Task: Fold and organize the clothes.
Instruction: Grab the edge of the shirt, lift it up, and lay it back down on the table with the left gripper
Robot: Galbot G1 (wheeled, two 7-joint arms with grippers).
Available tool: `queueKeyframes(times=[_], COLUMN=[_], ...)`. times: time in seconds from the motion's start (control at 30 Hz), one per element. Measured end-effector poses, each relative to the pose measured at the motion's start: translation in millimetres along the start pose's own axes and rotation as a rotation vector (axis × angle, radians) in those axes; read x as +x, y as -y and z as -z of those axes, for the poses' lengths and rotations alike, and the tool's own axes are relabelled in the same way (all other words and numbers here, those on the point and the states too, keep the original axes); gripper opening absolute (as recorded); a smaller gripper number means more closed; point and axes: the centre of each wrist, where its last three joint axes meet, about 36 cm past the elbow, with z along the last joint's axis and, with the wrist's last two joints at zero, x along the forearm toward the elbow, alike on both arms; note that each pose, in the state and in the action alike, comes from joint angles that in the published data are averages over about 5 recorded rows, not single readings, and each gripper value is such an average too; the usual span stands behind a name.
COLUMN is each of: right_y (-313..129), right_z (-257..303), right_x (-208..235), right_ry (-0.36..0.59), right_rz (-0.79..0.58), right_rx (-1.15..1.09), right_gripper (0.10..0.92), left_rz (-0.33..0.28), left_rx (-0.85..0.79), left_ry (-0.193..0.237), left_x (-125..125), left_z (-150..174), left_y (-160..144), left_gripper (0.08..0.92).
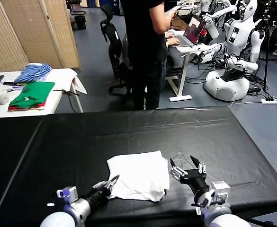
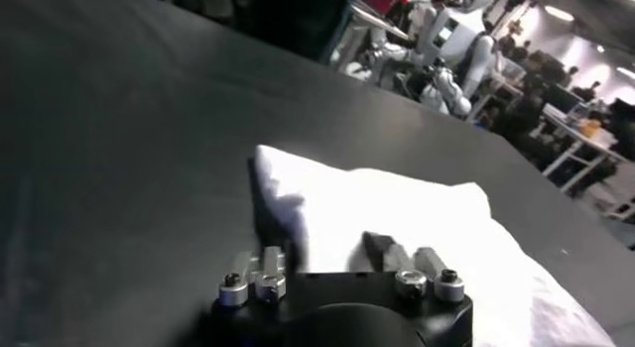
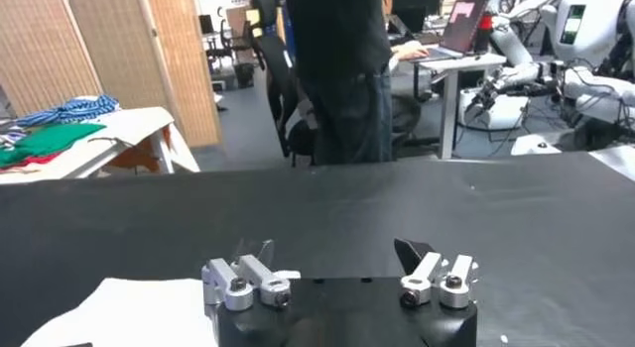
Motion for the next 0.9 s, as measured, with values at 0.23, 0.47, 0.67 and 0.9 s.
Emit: queueKeyframes(times=[0.23,0.47,0.67,0.9], right_y=[1,4,4,4], right_z=[-1,-1,-1,-3], right_x=[-1,-4,-10,-14], right_ry=[-0.001,0.000,0.000,-0.004], right_rz=[-0.004,-0.013,-0.010,-0.011], right_rx=[-0.003,-0.004,-0.004,-0.007], right_gripper=[0.907,0.907,0.907,0.907], left_rz=[0.041,0.147,0.332,0.579], left_rx=[0.000,-0.077,-0.243,-0.644], left_ry=[0.045,0.083,0.169,0.284], left_x=[17,48,82,117], left_z=[18,54,100,142], left_y=[-5,-19,-44,-53], left_gripper=[0.203,0.203,0.203,0.203])
